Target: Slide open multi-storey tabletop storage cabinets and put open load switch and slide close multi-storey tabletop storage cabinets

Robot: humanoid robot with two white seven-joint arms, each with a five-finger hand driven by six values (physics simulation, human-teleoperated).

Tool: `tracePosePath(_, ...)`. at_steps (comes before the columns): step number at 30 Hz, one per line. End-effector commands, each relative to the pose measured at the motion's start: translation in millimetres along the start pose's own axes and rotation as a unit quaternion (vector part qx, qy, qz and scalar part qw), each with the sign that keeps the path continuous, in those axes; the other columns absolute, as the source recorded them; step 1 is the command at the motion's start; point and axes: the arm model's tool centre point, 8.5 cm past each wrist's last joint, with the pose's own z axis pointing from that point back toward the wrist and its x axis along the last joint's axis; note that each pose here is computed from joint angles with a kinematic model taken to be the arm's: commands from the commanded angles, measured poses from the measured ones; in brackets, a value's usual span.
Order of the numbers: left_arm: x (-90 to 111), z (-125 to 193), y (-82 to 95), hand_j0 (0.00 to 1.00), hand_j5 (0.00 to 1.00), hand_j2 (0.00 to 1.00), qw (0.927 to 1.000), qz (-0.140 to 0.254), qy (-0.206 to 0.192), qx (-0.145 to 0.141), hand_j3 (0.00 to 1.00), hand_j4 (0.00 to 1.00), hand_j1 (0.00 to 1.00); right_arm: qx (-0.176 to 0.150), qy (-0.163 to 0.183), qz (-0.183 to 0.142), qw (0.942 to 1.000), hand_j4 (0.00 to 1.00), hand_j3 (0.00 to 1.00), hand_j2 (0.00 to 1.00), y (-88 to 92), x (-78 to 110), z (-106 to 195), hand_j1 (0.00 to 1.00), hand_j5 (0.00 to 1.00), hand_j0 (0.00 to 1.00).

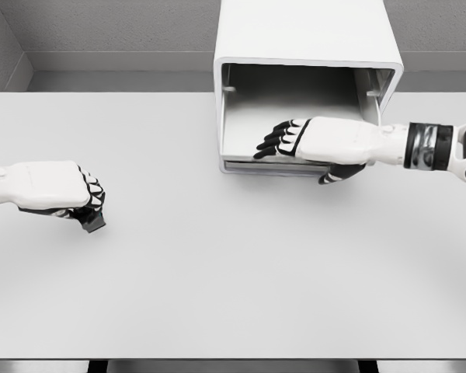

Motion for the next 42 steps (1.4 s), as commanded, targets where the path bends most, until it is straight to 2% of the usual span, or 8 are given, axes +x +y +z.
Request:
tracePosePath(1, 0, 1, 1.0, 0.39, 0.39, 0.39, 1.0000, 0.001, 0.001, 0.002, 0.39, 0.39, 0.39, -0.003, -0.007, 0.009, 0.9999, 1.00, 1.00, 1.00, -4.0, 6.0, 2, 1.00, 1.00, 1.00)
tracePosePath(16, -2, 1, 13.9, 0.39, 0.39, 0.39, 0.9999, -0.012, 0.002, 0.011, 0.39, 0.39, 0.39, -0.005, 0.001, 0.010, 0.9999, 1.00, 1.00, 1.00, -1.4, 8.4, 15, 1.00, 1.00, 1.00)
tracePosePath(18, 9, -2, 27.3, 0.39, 0.39, 0.39, 0.9991, -0.032, -0.014, 0.022, 0.39, 0.39, 0.39, -0.005, 0.001, 0.010, 0.9999, 1.00, 1.00, 1.00, -1.6, 8.6, 15, 1.00, 1.00, 1.00)
tracePosePath(27, 7, -4, 79.7, 0.39, 0.39, 0.39, 0.9942, -0.078, -0.017, 0.072, 0.39, 0.39, 0.39, -0.012, 0.003, 0.017, 0.9998, 1.00, 1.00, 1.00, -1.8, 17.4, 28, 1.00, 1.00, 1.00)
tracePosePath(32, 8, -3, 98.9, 0.39, 0.39, 0.39, 0.9917, -0.084, -0.025, 0.094, 0.39, 0.39, 0.39, -0.017, 0.013, 0.025, 0.9995, 1.00, 1.00, 1.00, -5.1, 20.0, 41, 1.00, 1.00, 1.00)
tracePosePath(36, 8, 1, 122.2, 0.39, 0.39, 0.39, 0.9871, -0.105, -0.021, 0.119, 0.39, 0.39, 0.39, -0.016, 0.018, 0.025, 0.9994, 1.00, 1.00, 1.00, -5.1, 19.8, 47, 1.00, 1.00, 1.00)
tracePosePath(39, 13, -2, 147.1, 0.39, 0.39, 0.39, 0.9813, -0.127, -0.030, 0.142, 0.39, 0.39, 0.39, -0.029, 0.036, 0.019, 0.9988, 1.00, 1.00, 1.00, -3.8, 16.3, 60, 1.00, 1.00, 1.00)
tracePosePath(42, 16, -1, 166.3, 0.39, 0.39, 0.39, 0.9762, -0.145, -0.034, 0.158, 0.39, 0.39, 0.39, -0.023, 0.044, 0.020, 0.9986, 1.00, 1.00, 1.00, -2.6, 14.8, 67, 1.00, 1.00, 1.00)
